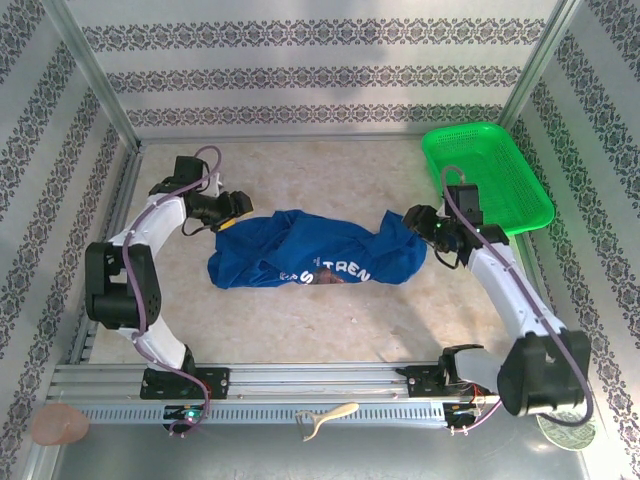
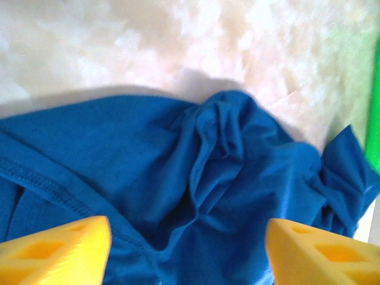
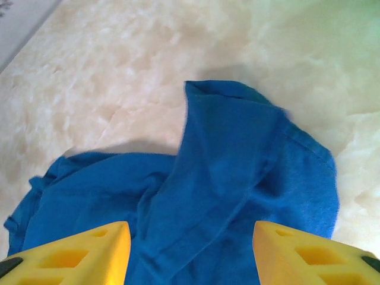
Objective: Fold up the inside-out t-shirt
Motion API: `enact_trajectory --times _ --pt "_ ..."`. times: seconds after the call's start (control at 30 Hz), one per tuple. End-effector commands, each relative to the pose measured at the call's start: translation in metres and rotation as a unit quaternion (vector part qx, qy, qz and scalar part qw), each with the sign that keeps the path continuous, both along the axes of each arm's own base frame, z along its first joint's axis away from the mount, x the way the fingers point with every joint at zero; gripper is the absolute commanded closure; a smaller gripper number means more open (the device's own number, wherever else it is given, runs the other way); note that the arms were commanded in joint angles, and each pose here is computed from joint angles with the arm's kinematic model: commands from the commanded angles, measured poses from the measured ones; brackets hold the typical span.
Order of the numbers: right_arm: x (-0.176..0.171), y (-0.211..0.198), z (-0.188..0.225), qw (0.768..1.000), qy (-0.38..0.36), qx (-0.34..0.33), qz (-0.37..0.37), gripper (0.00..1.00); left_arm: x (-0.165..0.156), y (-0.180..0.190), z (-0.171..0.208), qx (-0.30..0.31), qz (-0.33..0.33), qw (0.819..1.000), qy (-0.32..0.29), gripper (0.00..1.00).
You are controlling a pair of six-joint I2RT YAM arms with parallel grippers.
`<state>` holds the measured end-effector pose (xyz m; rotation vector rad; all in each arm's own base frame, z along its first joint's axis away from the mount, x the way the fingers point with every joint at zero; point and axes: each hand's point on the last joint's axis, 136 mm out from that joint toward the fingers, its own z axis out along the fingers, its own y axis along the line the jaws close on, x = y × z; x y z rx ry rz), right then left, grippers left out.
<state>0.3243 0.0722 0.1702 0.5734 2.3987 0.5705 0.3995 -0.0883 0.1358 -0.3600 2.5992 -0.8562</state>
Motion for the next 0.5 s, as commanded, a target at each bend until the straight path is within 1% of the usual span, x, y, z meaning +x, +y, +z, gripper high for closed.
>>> enact_trajectory --times 0.0,0.1,0.17,0.27,0.4,0.47 --pt "-0.021 0.011 -0.003 0.997 -0.011 -0.065 0.041 0.43 -0.004 0.004 0.033 0.003 0.009 0.998 -0.064 0.22" --pt "-0.028 0.032 -0.021 0.991 0.001 -0.1 0.088 0.43 -0.02 0.001 0.036 -0.011 0.014 0.997 -0.073 0.14" --pt "-0.025 0.043 -0.033 0.984 0.018 -0.13 0.119 0.42 -0.03 -0.002 0.034 -0.024 0.018 0.997 -0.073 0.01" --pt "-0.024 0.051 -0.048 0.969 0.057 -0.19 0.148 0.38 -0.042 -0.002 0.03 -0.027 0.026 0.997 -0.071 0.0" --pt "-0.026 0.07 -0.06 0.959 0.063 -0.214 0.174 0.34 -0.05 0.0 0.029 -0.025 0.035 0.997 -0.071 0.0" --pt "-0.027 0.075 -0.065 0.954 0.065 -0.23 0.181 0.34 -0.053 0.0 0.028 -0.024 0.036 0.997 -0.069 0.0"
